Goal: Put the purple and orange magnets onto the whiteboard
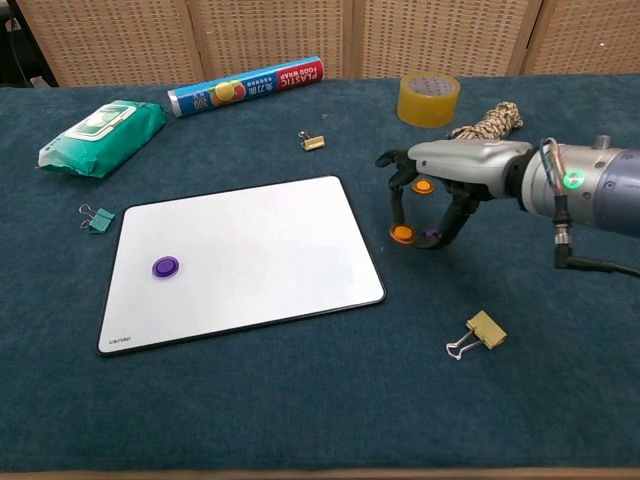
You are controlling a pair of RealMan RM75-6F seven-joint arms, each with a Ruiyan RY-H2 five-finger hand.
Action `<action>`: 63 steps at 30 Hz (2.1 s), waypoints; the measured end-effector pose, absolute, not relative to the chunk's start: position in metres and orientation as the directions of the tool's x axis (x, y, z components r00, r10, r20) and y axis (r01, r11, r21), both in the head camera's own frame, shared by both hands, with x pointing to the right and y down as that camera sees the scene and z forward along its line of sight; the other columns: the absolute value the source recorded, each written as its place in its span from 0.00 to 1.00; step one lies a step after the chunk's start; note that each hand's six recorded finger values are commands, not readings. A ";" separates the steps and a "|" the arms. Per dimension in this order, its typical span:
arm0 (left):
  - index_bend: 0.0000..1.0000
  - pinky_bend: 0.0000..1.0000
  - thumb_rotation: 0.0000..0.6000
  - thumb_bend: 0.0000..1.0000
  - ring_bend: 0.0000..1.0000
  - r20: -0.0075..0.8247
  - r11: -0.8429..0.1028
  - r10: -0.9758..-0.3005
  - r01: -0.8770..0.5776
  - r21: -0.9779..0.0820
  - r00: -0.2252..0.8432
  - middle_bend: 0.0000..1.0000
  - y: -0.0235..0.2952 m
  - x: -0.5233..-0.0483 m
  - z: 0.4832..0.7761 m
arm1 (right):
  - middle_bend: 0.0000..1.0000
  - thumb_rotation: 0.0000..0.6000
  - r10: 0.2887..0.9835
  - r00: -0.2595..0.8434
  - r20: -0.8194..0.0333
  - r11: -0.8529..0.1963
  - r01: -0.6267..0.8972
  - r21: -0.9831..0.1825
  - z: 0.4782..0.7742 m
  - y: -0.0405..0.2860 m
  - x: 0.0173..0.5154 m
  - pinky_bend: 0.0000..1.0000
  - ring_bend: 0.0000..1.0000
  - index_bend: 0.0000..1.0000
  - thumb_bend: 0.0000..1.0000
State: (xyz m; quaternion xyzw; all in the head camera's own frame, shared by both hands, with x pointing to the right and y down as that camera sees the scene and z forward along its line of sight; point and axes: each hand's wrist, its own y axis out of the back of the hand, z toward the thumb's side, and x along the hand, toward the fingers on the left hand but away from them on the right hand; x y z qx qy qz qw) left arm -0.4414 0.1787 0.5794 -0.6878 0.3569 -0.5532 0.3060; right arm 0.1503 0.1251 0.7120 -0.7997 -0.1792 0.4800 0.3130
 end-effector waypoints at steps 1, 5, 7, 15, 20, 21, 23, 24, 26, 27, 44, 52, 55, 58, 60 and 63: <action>0.01 0.00 1.00 0.31 0.00 0.542 -0.558 -0.829 -0.152 -0.816 0.134 0.00 0.179 -0.441 0.579 | 0.00 1.00 0.582 0.480 -0.656 -0.742 -0.015 -0.670 0.712 0.127 0.147 0.00 0.00 0.51 0.39; 0.01 0.00 1.00 0.31 0.00 0.543 -0.559 -0.829 -0.154 -0.815 0.136 0.00 0.179 -0.442 0.578 | 0.00 1.00 0.564 0.506 -0.653 -0.750 -0.017 -0.661 0.712 0.138 0.130 0.00 0.00 0.52 0.39; 0.02 0.00 1.00 0.31 0.00 0.543 -0.559 -0.829 -0.155 -0.815 0.135 0.00 0.179 -0.442 0.578 | 0.00 1.00 0.559 0.515 -0.650 -0.752 -0.016 -0.659 0.712 0.142 0.123 0.00 0.00 0.52 0.39; 0.02 0.00 1.00 0.31 0.00 0.544 -0.560 -0.828 -0.155 -0.814 0.135 0.00 0.179 -0.442 0.578 | 0.00 1.00 0.544 0.536 -0.645 -0.760 -0.010 -0.650 0.714 0.153 0.101 0.00 0.00 0.52 0.39; 0.02 0.00 1.00 0.31 0.00 0.545 -0.561 -0.828 -0.155 -0.813 0.137 0.00 0.179 -0.442 0.578 | 0.00 1.00 0.543 0.532 -0.649 -0.762 -0.011 -0.647 0.719 0.155 0.094 0.00 0.00 0.52 0.39; 0.02 0.00 1.00 0.31 0.00 0.544 -0.561 -0.828 -0.155 -0.813 0.137 0.00 0.179 -0.442 0.578 | 0.00 1.00 0.543 0.531 -0.650 -0.762 -0.012 -0.647 0.719 0.156 0.093 0.00 0.00 0.52 0.39; 0.02 0.00 1.00 0.31 0.00 0.545 -0.561 -0.828 -0.154 -0.814 0.136 0.00 0.179 -0.442 0.578 | 0.00 1.00 0.542 0.531 -0.651 -0.763 -0.013 -0.646 0.721 0.157 0.091 0.00 0.00 0.51 0.39; 0.02 0.00 1.00 0.31 0.00 0.545 -0.561 -0.828 -0.154 -0.814 0.136 0.00 0.179 -0.442 0.578 | 0.00 1.00 0.542 0.531 -0.652 -0.764 -0.014 -0.646 0.721 0.158 0.090 0.00 0.00 0.49 0.39; 0.02 0.00 1.00 0.31 0.00 0.544 -0.560 -0.828 -0.154 -0.814 0.135 0.00 0.179 -0.442 0.578 | 0.00 1.00 0.538 0.533 -0.653 -0.764 -0.020 -0.646 0.722 0.159 0.089 0.00 0.00 0.39 0.39; 0.02 0.00 1.00 0.31 0.00 0.545 -0.560 -0.828 -0.154 -0.814 0.134 0.00 0.179 -0.442 0.578 | 0.00 1.00 0.536 0.534 -0.654 -0.765 -0.021 -0.644 0.722 0.160 0.089 0.00 0.00 0.35 0.39; 0.02 0.00 1.00 0.31 0.00 0.548 -0.563 -0.826 -0.158 -0.811 0.132 0.00 0.179 -0.443 0.578 | 0.00 1.00 0.599 0.495 -0.629 -0.708 -0.040 -0.705 0.707 0.140 0.117 0.00 0.00 0.25 0.39; 0.02 0.00 1.00 0.31 0.00 0.547 -0.562 -0.827 -0.156 -0.812 0.132 0.00 0.179 -0.443 0.578 | 0.00 1.00 0.626 0.399 -0.671 -0.712 -0.061 -0.700 0.718 0.133 0.168 0.00 0.00 0.29 0.39; 0.02 0.00 1.00 0.31 0.00 0.548 -0.563 -0.826 -0.155 -0.812 0.131 0.00 0.180 -0.443 0.578 | 0.00 1.00 0.623 0.392 -0.677 -0.717 -0.060 -0.695 0.720 0.135 0.175 0.00 0.00 0.31 0.39; 0.02 0.00 1.00 0.31 0.00 0.551 -0.567 -0.824 -0.149 -0.810 0.132 0.00 0.180 -0.442 0.580 | 0.00 1.00 0.626 0.385 -0.679 -0.718 -0.057 -0.694 0.722 0.135 0.179 0.00 0.00 0.32 0.39; 0.02 0.00 1.00 0.31 0.00 0.552 -0.567 -0.823 -0.150 -0.810 0.134 0.00 0.180 -0.441 0.580 | 0.00 1.00 0.627 0.383 -0.678 -0.717 -0.056 -0.695 0.724 0.134 0.180 0.00 0.00 0.32 0.39; 0.02 0.00 1.00 0.31 0.00 0.551 -0.566 -0.824 -0.151 -0.810 0.132 0.00 0.180 -0.442 0.580 | 0.00 1.00 0.630 0.381 -0.677 -0.716 -0.055 -0.696 0.726 0.133 0.181 0.00 0.00 0.32 0.39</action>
